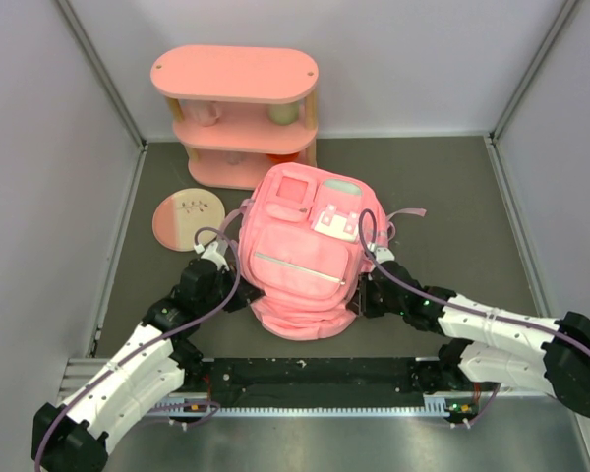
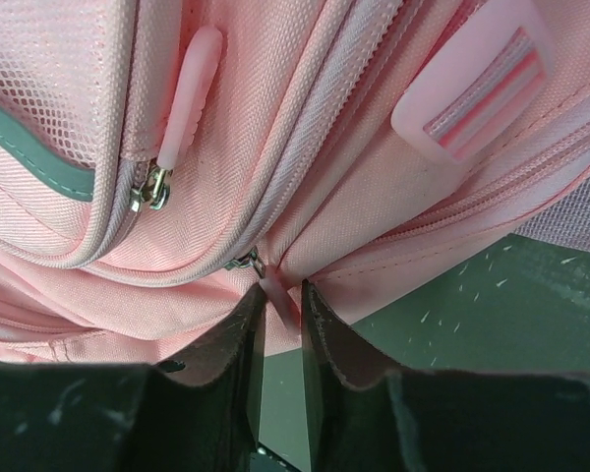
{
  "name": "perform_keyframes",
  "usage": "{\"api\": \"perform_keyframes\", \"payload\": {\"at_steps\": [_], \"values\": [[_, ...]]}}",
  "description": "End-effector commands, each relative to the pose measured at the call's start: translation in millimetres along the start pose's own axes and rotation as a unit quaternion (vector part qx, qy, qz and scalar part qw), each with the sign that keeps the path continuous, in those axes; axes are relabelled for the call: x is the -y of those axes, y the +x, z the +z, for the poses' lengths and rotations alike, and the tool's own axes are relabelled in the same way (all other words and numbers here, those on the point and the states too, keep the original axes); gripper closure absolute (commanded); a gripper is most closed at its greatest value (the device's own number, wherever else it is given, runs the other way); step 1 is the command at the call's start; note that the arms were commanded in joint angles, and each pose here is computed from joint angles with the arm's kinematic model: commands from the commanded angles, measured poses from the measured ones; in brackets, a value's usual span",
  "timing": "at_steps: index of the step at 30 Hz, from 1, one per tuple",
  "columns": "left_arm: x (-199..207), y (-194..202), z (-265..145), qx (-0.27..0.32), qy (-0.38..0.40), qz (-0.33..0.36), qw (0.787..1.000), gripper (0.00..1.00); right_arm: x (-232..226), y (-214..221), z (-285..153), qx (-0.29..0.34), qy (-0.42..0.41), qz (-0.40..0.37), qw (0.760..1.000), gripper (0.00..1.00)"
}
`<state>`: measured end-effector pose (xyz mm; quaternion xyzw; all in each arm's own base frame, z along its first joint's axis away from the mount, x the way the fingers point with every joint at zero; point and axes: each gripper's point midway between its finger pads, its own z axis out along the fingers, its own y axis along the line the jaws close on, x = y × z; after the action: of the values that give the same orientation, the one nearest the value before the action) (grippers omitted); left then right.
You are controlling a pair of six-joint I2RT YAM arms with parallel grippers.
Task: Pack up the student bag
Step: Zip the student bag at the center of the board.
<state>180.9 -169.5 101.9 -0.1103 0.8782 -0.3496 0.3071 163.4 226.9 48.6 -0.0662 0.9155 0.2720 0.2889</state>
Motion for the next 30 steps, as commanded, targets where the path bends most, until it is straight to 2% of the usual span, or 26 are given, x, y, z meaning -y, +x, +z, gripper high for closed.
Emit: {"api": "perform_keyframes", "payload": {"at_steps": [1, 5, 9, 13, 18, 30], "values": [[15, -18, 3, 0.038, 0.036, 0.02, 0.998, 1.0, 17, 5, 5, -0.003, 0.035, 0.002, 0.999, 0.81], [15, -18, 3, 0.038, 0.037, 0.02, 0.998, 1.0, 18, 6, 8, -0.008, 0.037, -0.003, 0.999, 0.83], [16, -18, 3, 0.038, 0.037, 0.021, 0.998, 1.0, 17, 4, 8, -0.005, 0.038, -0.003, 0.999, 1.0], [14, -19, 2, 0.038, 0.032, 0.025, 0.998, 1.0, 20, -5, 0, 0.009, 0.054, -0.01, 0.998, 1.0], [8, -24, -3, 0.048, 0.01, 0.039, 0.998, 1.0, 60, -24, -22, 0.047, 0.172, -0.029, 0.984, 1.0], [4, -22, -7, 0.045, 0.002, 0.046, 0.998, 1.0, 77, -74, -41, 0.128, 0.245, -0.006, 0.961, 1.0]]}}
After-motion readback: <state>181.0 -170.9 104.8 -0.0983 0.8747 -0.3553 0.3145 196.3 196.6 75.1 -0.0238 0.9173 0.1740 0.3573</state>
